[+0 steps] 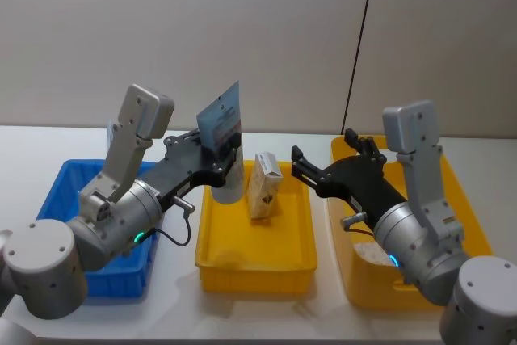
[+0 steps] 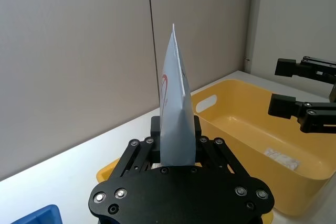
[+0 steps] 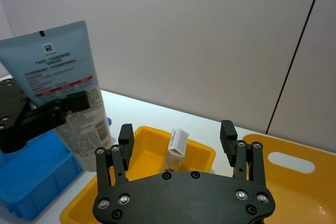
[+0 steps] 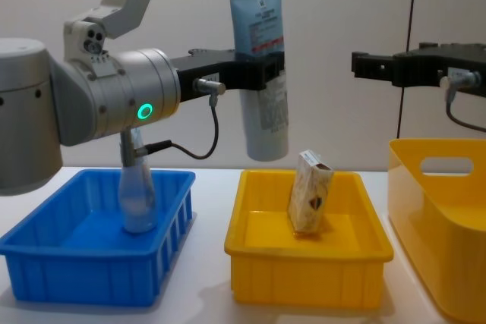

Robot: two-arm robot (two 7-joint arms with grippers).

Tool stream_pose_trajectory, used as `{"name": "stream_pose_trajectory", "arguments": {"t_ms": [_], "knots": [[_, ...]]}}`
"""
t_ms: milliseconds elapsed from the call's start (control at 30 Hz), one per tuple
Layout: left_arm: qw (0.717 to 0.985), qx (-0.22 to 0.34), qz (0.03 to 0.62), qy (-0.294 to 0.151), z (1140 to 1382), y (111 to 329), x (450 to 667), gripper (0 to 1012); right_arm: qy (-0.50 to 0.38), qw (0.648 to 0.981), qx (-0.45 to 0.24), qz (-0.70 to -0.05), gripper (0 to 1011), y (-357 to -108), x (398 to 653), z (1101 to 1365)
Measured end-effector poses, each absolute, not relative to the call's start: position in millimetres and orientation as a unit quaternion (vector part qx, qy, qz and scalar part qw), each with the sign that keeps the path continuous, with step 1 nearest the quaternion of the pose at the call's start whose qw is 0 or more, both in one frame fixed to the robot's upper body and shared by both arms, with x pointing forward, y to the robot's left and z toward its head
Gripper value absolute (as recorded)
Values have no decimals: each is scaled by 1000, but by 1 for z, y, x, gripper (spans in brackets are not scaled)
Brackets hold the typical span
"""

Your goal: Bimanual collaborative sorting of washing and personal care products

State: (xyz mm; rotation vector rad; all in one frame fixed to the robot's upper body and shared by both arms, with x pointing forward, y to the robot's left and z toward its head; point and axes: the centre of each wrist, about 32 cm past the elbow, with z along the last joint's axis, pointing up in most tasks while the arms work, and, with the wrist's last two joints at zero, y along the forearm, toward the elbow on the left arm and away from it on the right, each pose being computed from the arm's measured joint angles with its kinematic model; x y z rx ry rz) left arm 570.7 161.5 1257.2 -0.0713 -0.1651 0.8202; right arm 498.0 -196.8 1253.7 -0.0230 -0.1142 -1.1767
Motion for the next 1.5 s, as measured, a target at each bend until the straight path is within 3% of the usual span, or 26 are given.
{"name": "stream_pose_trajectory", "arguments": {"t_ms": [700,1500], "knots": [[916,-38,394,-63,1257,157,574,262,-24,879,-17,-476,1002,-211,506,1254],[917,-39,393,-60,1257,156,574,262,-6,924,-58,-377,1002,-225,539,1253]]}}
